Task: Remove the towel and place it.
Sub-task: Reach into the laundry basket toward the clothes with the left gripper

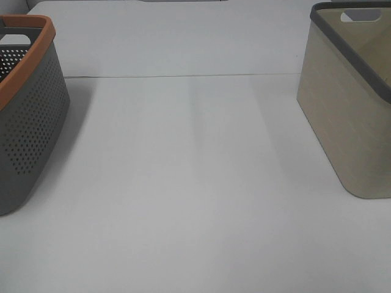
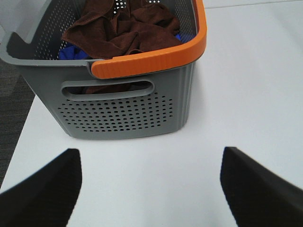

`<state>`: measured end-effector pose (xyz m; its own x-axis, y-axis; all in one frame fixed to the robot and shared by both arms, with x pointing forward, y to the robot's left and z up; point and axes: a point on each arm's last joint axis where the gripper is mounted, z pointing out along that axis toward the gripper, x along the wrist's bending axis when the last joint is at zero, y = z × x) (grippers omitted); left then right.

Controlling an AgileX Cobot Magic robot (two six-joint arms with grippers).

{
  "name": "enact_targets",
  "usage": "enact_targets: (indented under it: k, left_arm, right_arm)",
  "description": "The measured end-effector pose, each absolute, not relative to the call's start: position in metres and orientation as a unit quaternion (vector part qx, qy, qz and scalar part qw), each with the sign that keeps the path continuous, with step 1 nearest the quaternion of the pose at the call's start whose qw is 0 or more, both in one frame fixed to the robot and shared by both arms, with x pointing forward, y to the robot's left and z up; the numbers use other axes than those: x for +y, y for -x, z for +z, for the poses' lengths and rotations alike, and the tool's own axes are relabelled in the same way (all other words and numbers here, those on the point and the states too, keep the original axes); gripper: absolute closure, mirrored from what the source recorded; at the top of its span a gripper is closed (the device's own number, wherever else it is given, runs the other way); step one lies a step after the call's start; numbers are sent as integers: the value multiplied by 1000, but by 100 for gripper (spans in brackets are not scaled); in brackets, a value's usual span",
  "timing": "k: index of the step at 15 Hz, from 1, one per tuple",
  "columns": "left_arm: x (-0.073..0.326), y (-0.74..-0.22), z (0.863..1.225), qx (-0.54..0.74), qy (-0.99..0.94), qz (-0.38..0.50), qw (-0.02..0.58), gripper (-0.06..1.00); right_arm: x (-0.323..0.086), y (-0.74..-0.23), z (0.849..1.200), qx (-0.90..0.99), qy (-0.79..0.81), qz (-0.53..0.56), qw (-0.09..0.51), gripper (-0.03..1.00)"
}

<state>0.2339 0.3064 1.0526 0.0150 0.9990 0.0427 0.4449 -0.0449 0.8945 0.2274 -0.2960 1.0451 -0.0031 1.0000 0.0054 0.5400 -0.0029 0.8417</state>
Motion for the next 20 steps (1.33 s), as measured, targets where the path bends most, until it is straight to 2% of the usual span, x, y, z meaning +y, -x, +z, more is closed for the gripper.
enact_targets:
  k: [20]
  left_arm:
    - [306, -234, 1053, 588, -613, 382, 362, 18]
  right_arm:
    - [-296, -227, 1045, 621, -620, 341, 337, 35]
